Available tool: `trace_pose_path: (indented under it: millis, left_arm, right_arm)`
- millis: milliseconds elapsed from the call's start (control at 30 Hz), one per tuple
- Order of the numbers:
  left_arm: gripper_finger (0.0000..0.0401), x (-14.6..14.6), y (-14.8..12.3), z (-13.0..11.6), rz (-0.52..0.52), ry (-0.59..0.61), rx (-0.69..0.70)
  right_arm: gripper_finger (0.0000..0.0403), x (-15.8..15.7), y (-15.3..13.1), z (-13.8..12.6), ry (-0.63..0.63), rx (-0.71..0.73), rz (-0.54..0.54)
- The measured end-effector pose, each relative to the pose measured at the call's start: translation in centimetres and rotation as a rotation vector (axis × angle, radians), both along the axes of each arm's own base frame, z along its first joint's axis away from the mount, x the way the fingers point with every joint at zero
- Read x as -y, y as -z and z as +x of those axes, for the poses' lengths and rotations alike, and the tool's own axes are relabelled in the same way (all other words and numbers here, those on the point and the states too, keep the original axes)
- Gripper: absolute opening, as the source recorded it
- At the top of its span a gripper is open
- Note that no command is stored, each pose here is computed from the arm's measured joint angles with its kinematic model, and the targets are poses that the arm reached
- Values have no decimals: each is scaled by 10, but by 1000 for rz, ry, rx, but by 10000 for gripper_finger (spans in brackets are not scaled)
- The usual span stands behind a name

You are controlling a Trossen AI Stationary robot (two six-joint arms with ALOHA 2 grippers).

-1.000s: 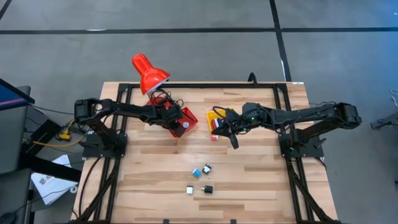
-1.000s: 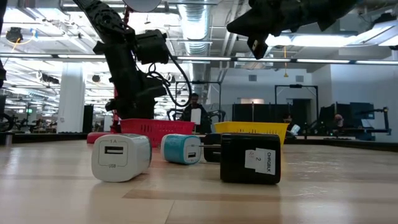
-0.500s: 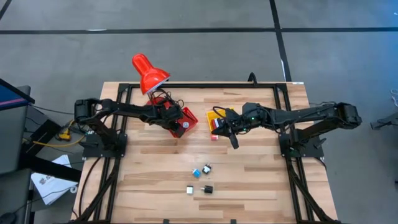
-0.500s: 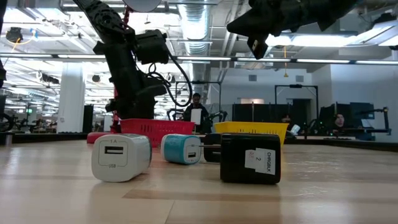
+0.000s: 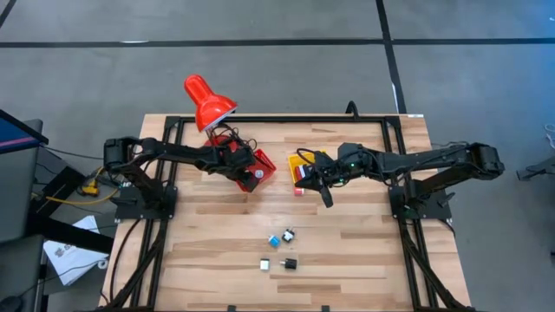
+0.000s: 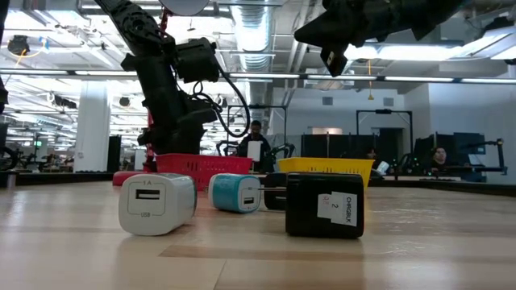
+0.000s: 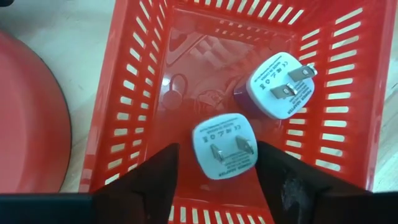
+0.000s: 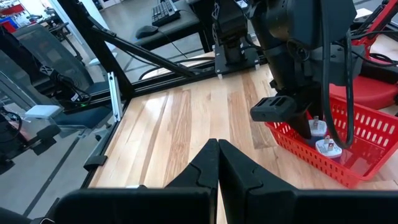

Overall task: Pick & Place Office items
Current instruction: Put the bottom blue charger adapter into the red bin, then put the white charger adapter into the red bin

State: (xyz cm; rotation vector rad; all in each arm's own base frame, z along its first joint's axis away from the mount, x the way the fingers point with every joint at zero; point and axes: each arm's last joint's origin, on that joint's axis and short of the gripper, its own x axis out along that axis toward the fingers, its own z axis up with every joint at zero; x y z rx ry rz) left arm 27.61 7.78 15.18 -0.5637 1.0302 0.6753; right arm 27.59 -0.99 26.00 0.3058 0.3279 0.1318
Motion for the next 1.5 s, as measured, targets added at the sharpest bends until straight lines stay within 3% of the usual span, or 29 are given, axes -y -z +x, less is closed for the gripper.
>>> trace_pose_path:
  millis: [267, 533, 900, 1267, 1500]
  left_arm:
    - [233, 3, 0, 1, 1, 11, 1]
    - [233, 13, -6, 2, 13, 45, 22]
    - [245, 23, -59, -12, 56, 47, 230]
    - [251, 90, -94, -9, -121, 399, 494]
    - [250, 128, -98, -7, -46, 466, 561]
  right_arm:
    - [0, 0, 0, 0, 0, 0, 0]
    - [0, 1, 5, -2, 4, -62, 4]
    - [0, 2, 6, -2, 8, -68, 4]
    - [0, 2, 6, -2, 6, -68, -1]
    - [0, 2, 6, -2, 5, -68, -3]
